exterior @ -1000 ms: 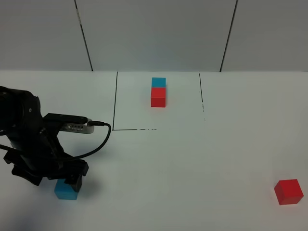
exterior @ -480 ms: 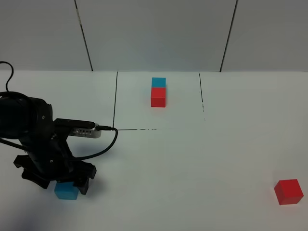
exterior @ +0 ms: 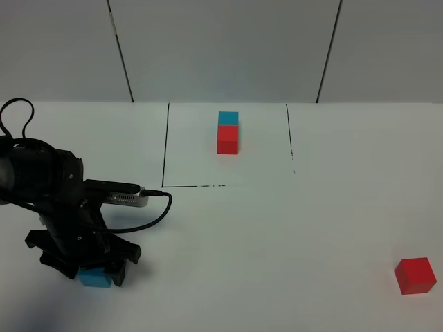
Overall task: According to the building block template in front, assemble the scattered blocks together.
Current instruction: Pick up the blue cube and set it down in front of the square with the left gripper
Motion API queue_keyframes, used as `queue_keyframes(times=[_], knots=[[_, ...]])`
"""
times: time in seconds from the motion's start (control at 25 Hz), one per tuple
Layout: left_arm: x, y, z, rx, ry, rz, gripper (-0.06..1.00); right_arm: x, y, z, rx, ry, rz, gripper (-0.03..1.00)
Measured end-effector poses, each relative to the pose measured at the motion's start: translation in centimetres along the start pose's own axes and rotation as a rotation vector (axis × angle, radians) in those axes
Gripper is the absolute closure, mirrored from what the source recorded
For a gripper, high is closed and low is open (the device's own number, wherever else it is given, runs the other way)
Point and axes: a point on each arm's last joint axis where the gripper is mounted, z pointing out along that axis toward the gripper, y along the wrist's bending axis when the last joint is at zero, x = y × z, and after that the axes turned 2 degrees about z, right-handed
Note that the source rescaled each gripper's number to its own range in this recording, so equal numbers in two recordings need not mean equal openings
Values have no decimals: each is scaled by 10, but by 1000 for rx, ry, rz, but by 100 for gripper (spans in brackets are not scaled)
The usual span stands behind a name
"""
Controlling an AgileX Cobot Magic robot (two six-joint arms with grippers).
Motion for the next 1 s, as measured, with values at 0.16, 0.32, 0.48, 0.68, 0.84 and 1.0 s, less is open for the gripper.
queue_keyframes(times=[0.16, 0.32, 0.48, 0.68, 0.84, 1.0], knots=[[0, 0, 0, 0, 0, -3, 90, 0, 0, 0, 0, 0, 0, -3], [1, 0, -1, 0, 14, -1, 94, 0, 0, 0, 0, 0, 0, -3], [-8, -3, -25, 7, 16, 52, 94, 0, 0, 0, 0, 0, 0, -3], [-37, -16, -92, 7, -125, 325, 94, 0, 0, 0, 0, 0, 0, -3], [-50, -46, -118, -36, -179, 670, 94, 0, 0, 0, 0, 0, 0, -3], [-58, -93, -110, -83, -153, 1045, 94, 0, 0, 0, 0, 0, 0, -3]])
